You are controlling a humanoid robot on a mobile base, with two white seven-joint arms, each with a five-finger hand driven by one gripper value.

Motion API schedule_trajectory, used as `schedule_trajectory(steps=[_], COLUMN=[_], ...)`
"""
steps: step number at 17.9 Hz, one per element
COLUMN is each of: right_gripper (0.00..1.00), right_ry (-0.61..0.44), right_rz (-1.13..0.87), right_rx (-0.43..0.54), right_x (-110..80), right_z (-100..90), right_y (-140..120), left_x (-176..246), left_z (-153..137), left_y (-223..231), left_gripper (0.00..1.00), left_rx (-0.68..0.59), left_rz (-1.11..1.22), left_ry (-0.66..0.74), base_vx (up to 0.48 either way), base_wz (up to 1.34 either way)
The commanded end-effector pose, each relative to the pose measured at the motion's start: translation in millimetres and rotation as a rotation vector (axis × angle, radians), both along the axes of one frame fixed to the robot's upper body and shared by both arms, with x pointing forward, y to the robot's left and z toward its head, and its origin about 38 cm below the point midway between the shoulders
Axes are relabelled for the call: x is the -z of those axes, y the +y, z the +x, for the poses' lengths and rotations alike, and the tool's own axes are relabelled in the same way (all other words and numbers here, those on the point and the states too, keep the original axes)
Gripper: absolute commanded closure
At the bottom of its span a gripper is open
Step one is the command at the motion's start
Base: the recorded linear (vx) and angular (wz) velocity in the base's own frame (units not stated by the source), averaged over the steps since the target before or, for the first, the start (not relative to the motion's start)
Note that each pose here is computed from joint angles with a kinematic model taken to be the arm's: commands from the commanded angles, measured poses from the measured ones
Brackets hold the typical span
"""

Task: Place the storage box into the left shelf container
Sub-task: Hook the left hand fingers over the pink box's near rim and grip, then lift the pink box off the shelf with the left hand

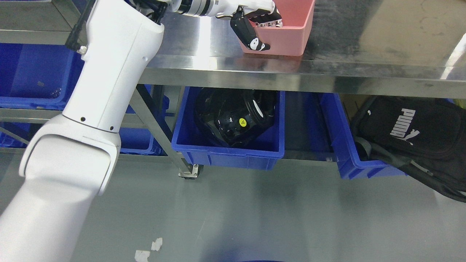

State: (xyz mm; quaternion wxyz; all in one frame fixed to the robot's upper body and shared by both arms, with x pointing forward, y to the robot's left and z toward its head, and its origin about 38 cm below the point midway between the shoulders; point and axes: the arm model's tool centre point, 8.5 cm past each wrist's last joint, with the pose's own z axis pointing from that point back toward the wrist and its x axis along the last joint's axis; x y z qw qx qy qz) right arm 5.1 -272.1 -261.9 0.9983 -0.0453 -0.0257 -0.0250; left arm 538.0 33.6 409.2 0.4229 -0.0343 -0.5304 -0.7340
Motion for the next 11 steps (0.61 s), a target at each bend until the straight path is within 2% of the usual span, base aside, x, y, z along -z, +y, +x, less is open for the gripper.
schedule_trajectory(steps=[1, 5, 9, 11], right_gripper=[0.00, 0.00, 0.00, 0.00], right_ry=[-0.025, -0.024, -0.022, -0.022], right_rz=[-0.019, -0.019, -0.019, -0.019], right_rx=[0.019, 0.019, 0.019, 0.019], right_x=[-1.0, -1.0, -1.0, -1.0], right_z=[9.1, 9.0, 8.0, 8.0], right_y=[-12, -12, -12, -12], left_x=[-8, 17, 29, 37], left_z=[7, -4, -28, -43], left_y=[49, 62, 63, 67], left_gripper=[1.00, 0.98, 0.98, 0.98], left_rx=[0.015, 0.091, 0.173, 0.198], left_rz=[-0.365, -0.619, -0.845, -0.914], left_ry=[0.102, 0.196, 0.172, 0.095], base_vx=[0.000, 0.000, 0.000, 0.000], base_wz=[0.00, 0.00, 0.00, 0.00])
